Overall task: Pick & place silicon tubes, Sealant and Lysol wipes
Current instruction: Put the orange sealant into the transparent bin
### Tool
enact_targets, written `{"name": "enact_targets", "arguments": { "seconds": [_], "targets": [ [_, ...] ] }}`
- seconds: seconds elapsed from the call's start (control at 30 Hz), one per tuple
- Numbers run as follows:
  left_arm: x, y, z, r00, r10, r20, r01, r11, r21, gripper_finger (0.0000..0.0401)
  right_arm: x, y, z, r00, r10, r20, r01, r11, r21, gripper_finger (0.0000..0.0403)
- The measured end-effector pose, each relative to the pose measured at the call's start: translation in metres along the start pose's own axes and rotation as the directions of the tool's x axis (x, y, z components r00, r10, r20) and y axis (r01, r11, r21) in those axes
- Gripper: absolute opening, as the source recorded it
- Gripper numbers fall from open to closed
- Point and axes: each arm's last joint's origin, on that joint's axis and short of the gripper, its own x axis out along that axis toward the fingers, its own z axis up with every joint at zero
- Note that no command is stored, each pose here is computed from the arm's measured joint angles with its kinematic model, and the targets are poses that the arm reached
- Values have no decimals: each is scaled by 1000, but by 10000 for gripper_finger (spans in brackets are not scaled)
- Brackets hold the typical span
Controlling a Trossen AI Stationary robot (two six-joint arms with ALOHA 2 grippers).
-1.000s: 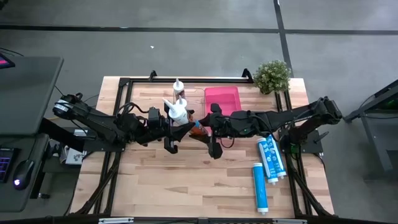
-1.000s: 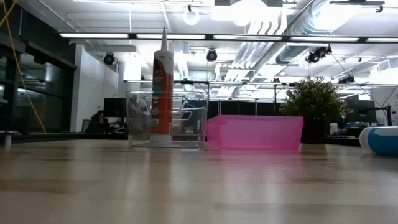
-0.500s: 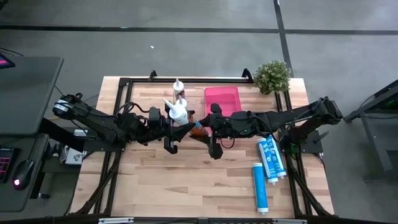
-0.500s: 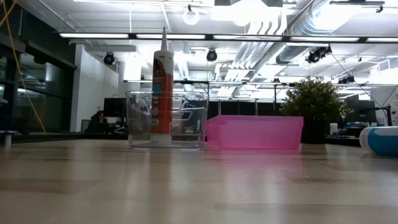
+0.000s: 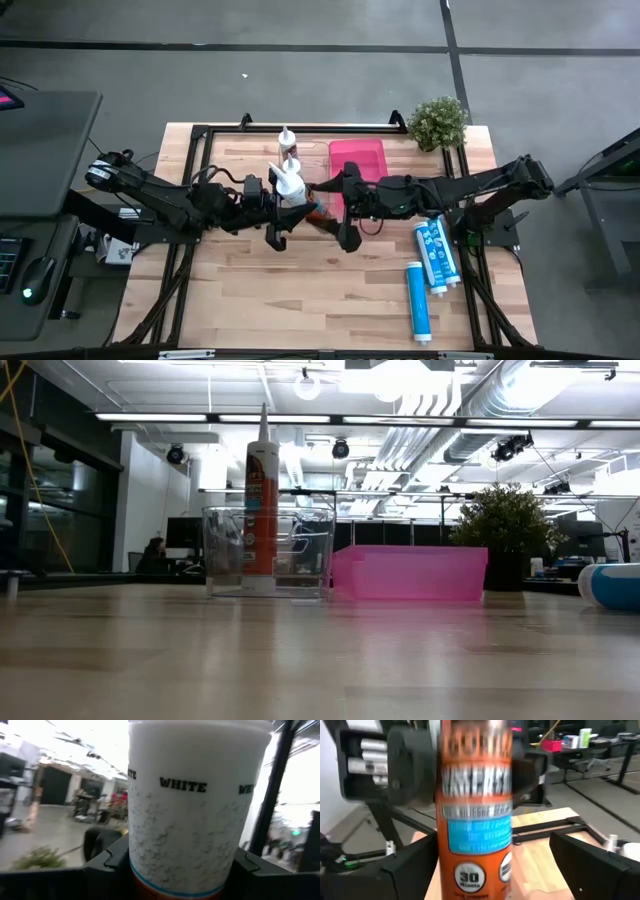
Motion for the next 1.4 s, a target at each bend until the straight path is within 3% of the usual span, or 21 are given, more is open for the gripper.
{"name": "enact_targets", "arguments": {
  "seconds": [0.23,0.53,0.67,0.83,1.07,1.17,1.4],
  "targets": [
    [-5,5,-2,990,98,-105,-88,991,101,182,-37,-9,17,993,-112,-23,111,993,-47,360],
    [-8,13,-18,934,297,-200,-257,945,203,180,-89,-14,27,976,-198,-88,195,980,-36,350],
    [-5,15,-33,899,383,-212,-327,909,258,180,-95,-10,25,973,-207,-106,204,978,-36,349],
    [4,25,-56,868,441,-228,-385,888,252,180,-96,-3,22,975,-191,-115,188,981,-43,350],
    [15,42,-86,767,623,-154,-574,773,271,178,-99,3,19,975,-181,-131,177,983,-41,346],
    [22,48,-93,771,623,-129,-588,775,232,178,-100,5,18,975,-174,-135,170,985,-42,348],
    [27,61,-114,734,666,-136,-617,736,278,178,-101,7,15,974,-165,-152,160,986,-47,348]
  ]
}}
